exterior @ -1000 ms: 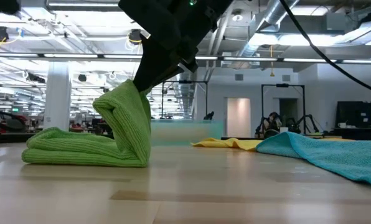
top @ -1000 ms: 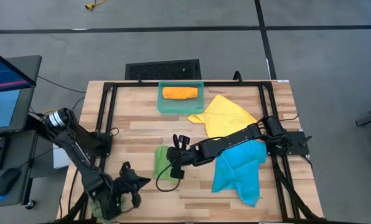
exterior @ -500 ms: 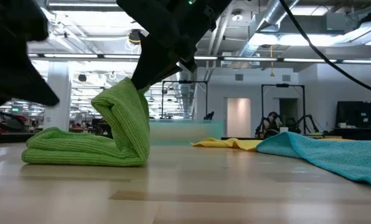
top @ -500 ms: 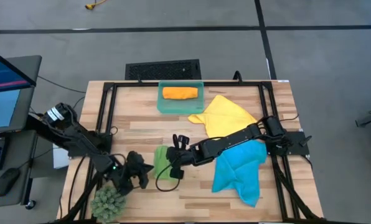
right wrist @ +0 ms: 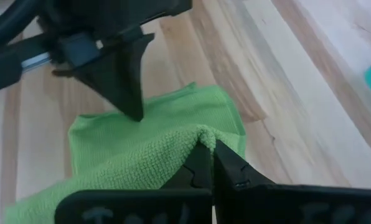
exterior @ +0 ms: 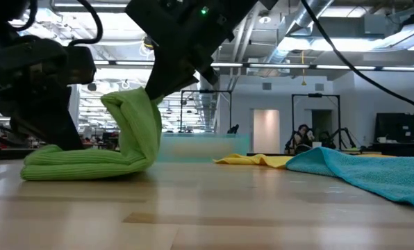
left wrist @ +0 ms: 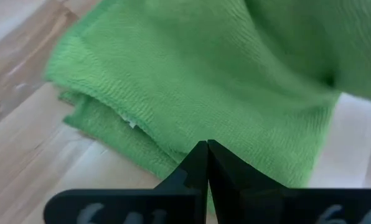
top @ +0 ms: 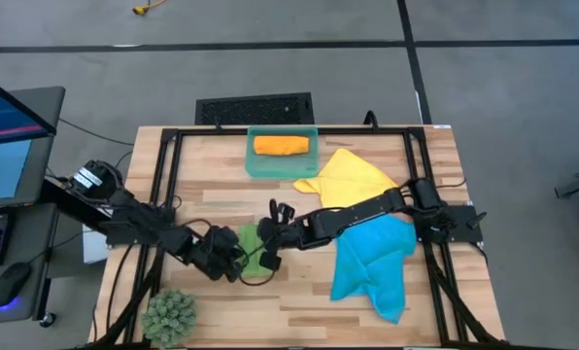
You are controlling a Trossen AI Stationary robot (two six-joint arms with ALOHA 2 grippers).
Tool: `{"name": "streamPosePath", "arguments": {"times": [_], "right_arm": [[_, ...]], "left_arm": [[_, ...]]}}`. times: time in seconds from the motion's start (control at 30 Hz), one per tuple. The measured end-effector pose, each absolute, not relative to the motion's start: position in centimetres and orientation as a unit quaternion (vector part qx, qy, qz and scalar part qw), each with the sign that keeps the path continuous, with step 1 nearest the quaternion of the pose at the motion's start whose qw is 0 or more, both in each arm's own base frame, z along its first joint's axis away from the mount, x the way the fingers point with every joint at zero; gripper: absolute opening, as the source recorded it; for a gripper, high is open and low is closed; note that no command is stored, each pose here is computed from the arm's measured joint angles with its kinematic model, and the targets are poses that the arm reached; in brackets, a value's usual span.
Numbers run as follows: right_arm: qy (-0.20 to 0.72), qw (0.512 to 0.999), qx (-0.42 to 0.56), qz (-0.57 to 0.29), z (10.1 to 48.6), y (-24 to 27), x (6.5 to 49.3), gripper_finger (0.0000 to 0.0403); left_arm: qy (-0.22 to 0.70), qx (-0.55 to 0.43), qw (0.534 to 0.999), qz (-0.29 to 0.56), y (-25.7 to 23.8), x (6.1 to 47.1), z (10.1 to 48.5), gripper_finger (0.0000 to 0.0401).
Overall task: Roll microfiber towels into tight, uniform cylinder then place into a basket
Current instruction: Fold the green towel
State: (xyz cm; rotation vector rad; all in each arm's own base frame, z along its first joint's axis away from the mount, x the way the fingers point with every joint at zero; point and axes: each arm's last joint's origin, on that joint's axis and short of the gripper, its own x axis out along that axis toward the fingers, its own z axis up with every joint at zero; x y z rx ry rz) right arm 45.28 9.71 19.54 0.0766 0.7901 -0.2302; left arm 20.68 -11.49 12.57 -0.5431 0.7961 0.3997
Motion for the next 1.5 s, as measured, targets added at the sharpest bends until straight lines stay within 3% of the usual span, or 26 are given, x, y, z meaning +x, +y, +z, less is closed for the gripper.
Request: {"name": "streamPosePath", "arguments": {"times": [0.37,0.7,1.1,1.5], "right_arm": [[0.392,0.913,0.05,-0.1,19.5,9.0,45.4,0.0007],[0.431,0.897,0.014,-0.094,19.5,8.8,44.6,0.0007],[0.388,0.917,0.037,-0.089,20.1,9.4,45.2,0.0012],[0.403,0.909,0.047,-0.095,19.8,9.3,45.0,0.0011]], "left_arm": [[0.358,-0.288,0.865,0.201,-11.1,21.2,12.8,0.0],[0.369,-0.265,0.878,0.15,-11.5,22.0,13.5,0.0],[0.394,-0.267,0.868,0.139,-10.7,23.4,12.4,0.0],[0.339,-0.228,0.905,0.115,-9.4,25.9,11.7,0.0]]}}
